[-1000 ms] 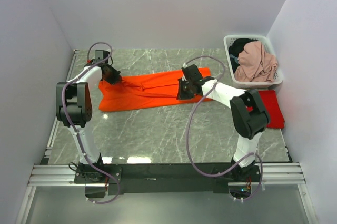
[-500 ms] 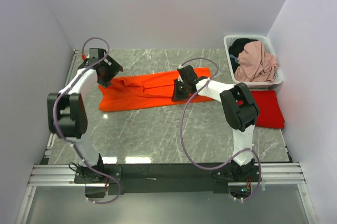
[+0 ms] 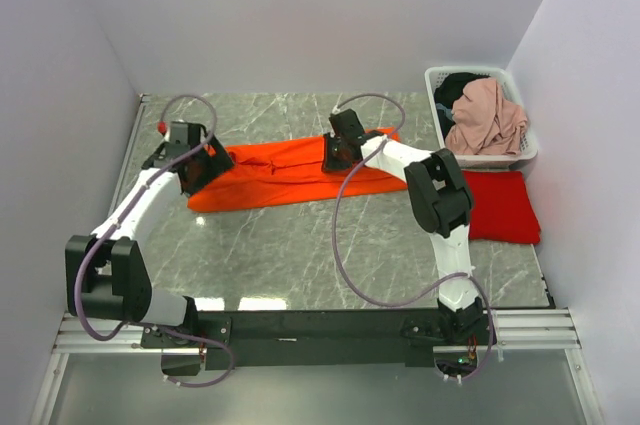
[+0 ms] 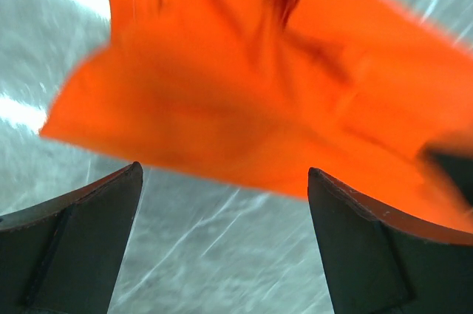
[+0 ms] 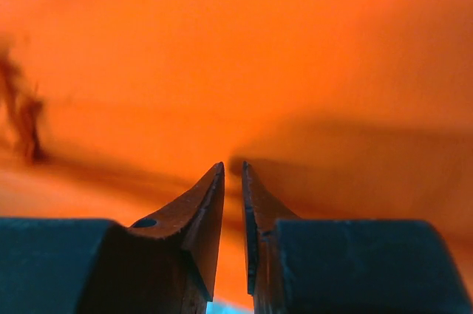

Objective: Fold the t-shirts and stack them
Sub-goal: Fold the tshirt

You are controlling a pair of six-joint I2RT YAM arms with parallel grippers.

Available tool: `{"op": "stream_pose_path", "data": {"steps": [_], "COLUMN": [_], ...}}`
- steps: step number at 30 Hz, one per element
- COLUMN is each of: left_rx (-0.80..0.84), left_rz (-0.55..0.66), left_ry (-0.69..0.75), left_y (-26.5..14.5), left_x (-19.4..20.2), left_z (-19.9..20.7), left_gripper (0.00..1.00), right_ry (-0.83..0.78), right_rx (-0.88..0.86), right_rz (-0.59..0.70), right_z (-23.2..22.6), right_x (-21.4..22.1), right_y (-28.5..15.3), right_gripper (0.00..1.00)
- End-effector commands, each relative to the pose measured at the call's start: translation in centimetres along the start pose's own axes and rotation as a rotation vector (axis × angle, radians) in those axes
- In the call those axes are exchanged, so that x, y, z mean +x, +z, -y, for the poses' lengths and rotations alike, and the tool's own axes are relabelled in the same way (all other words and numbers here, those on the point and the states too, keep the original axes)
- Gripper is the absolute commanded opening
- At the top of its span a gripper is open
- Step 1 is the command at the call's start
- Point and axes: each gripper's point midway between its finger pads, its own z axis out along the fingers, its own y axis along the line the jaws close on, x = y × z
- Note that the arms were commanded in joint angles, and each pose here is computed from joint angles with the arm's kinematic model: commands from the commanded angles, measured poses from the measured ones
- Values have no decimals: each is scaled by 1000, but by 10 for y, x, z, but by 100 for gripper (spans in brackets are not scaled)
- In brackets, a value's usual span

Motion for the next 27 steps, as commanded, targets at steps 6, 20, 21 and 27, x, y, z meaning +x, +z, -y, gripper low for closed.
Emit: {"op": "stream_pose_path", "data": {"steps": [6, 20, 21, 27], "left_rx": [19, -153, -173, -238], "left_rz": [-97, -120, -132, -196], "left_ry": [103, -19, -40, -112], "left_y": [5, 56, 60, 66], "left_x": [41, 23, 23, 47], "left_z": [4, -29, -39, -78], "left_gripper": [99, 59, 57, 51], "right_ry": [-77, -373, -399, -528], "right_rx": [103, -16, -24, -60], "right_rz": [127, 7, 5, -29], "right_z": [15, 14, 12, -1], "right_x": [-66, -11, -11, -7], "right_y": [-20, -62, -61, -53], "right_gripper": [31, 51, 51, 54]}}
